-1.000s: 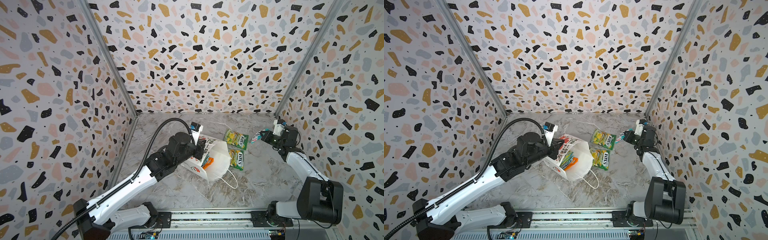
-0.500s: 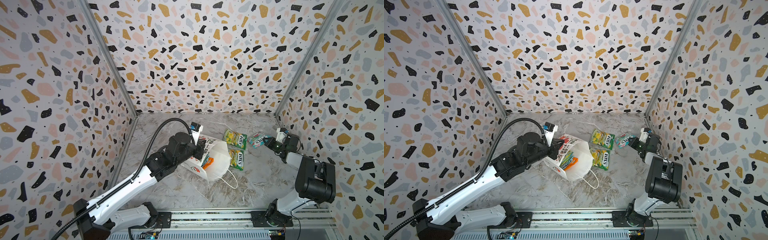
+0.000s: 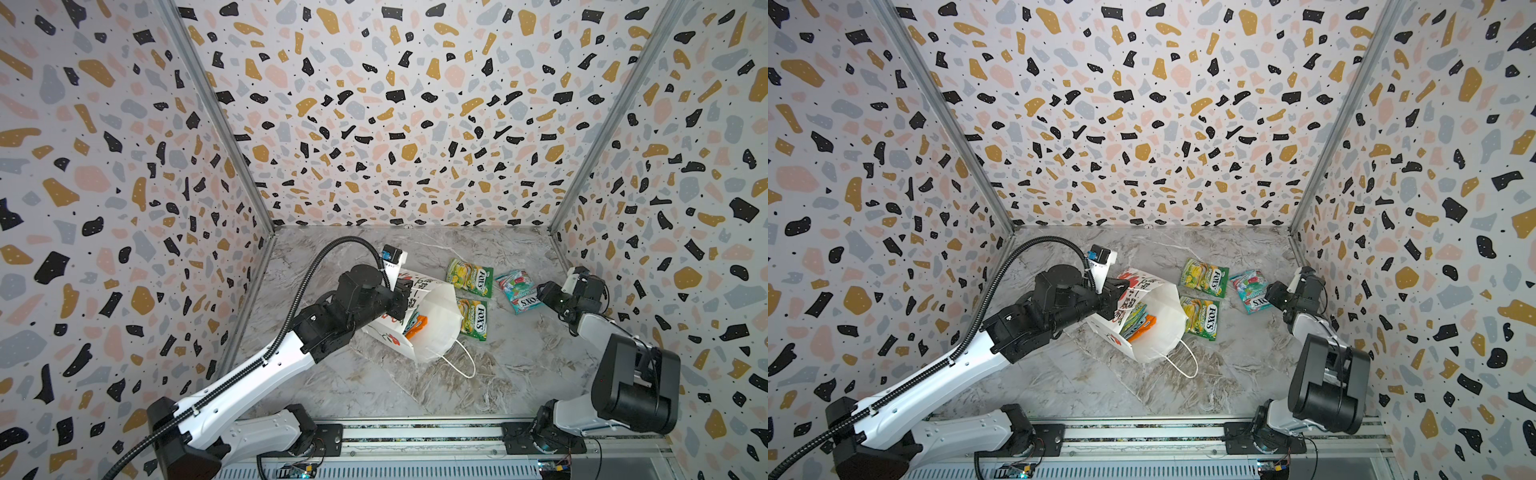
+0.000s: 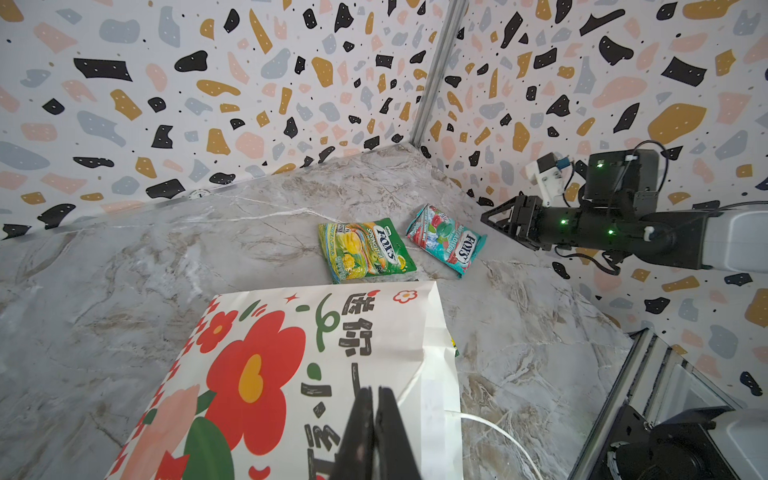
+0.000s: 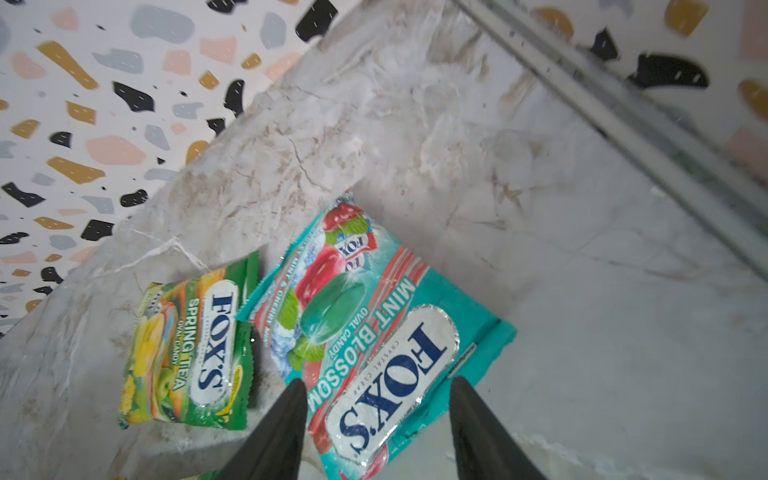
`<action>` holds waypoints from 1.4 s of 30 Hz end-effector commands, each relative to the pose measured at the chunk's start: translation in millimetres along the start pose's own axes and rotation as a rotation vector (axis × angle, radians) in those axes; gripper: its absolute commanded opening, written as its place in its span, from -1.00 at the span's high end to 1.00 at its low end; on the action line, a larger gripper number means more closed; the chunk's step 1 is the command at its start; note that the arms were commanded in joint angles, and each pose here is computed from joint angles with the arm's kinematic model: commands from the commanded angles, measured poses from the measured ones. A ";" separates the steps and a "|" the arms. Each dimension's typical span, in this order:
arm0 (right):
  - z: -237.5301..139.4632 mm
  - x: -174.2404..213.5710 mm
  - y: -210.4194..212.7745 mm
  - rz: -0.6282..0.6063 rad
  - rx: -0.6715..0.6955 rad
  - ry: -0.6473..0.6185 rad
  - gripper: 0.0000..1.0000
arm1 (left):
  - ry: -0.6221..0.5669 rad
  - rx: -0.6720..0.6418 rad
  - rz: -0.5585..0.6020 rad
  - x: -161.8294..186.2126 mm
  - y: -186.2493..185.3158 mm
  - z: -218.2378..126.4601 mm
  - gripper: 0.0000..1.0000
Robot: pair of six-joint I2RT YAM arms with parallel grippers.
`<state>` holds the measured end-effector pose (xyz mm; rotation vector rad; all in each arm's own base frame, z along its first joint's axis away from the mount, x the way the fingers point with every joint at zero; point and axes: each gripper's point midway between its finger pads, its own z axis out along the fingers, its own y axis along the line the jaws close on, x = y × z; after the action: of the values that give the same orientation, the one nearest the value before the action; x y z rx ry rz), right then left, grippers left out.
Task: Take the snacks out of the paper bag
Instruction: 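Move the open right gripper back to the bag opening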
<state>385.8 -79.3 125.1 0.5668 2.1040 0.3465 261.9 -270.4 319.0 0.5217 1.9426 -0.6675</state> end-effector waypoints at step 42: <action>-148.6 268.6 302.0 -0.758 -1.088 0.606 0.03 | -0.106 0.039 -0.022 -29.0 -10.3 -7.4 1.00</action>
<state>201.5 311.3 154.7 -1.0314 2.0840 1.2407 261.7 -274.1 325.4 0.5133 1.9205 -0.7014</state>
